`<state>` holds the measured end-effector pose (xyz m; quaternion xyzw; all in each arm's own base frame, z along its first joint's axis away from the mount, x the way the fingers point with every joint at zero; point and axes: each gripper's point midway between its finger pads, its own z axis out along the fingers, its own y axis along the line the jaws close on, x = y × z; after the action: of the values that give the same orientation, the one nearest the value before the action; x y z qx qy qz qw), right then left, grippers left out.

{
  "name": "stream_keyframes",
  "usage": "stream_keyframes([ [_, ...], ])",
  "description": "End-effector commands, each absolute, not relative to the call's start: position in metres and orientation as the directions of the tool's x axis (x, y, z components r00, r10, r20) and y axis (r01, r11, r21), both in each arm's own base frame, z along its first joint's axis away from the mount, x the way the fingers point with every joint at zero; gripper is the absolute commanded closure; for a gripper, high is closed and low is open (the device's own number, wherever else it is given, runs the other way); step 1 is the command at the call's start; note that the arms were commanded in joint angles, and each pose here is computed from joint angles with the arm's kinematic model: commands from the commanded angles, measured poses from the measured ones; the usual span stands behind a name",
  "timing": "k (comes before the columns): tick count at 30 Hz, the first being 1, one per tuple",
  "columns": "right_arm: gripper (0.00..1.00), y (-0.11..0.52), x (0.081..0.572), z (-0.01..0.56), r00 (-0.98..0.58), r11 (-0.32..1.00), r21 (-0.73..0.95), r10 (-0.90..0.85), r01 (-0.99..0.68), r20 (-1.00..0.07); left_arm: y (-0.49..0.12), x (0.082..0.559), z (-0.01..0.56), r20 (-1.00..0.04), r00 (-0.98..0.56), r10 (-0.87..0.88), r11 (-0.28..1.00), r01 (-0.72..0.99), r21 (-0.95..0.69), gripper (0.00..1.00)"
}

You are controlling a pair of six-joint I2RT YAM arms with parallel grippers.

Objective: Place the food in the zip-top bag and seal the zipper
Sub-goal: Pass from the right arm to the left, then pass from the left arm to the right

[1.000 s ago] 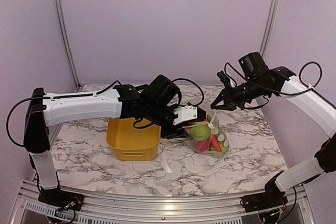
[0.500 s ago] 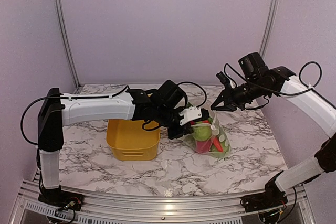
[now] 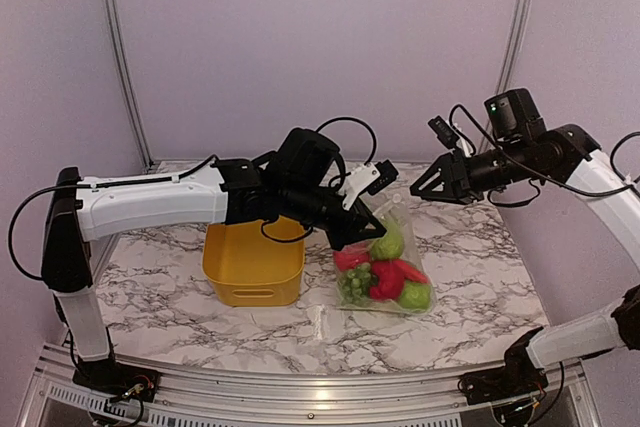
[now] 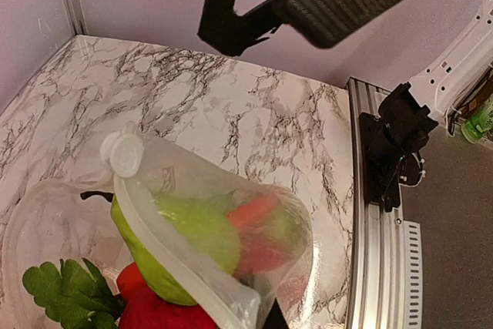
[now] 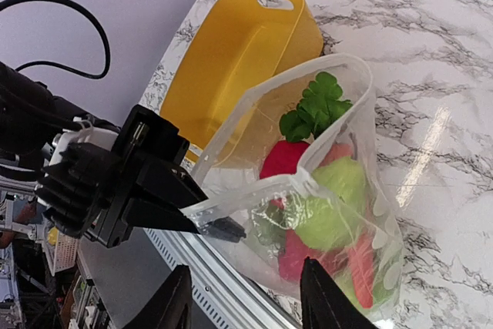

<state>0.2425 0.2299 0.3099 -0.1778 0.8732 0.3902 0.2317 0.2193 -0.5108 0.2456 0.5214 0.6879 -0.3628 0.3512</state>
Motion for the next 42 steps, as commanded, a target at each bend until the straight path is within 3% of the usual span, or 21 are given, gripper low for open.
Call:
stream_keyframes([
  [1,0.55,0.223,0.228,0.312,-0.793,0.609,0.579,-0.142,-0.542,-0.593,-0.518,0.220,0.247,-0.871,-0.253,0.422,0.201,0.963,-0.182,1.00],
  [17,0.67,0.226,0.284,0.281,-0.616,0.675,0.367,-0.166,-0.640,-0.770,-0.505,0.217,0.217,-0.821,-0.284,0.495,0.230,0.954,-0.191,1.00],
  [29,0.57,0.247,0.289,0.264,-0.499,0.545,0.284,-0.298,-0.789,-0.814,-0.496,0.230,0.209,-0.809,-0.294,0.509,0.263,0.948,-0.178,1.00],
  [42,0.63,0.270,0.288,0.255,-0.497,0.425,0.354,-0.295,-0.833,-0.816,-0.485,0.232,0.213,-0.810,-0.284,0.514,0.282,0.947,-0.154,1.00],
])
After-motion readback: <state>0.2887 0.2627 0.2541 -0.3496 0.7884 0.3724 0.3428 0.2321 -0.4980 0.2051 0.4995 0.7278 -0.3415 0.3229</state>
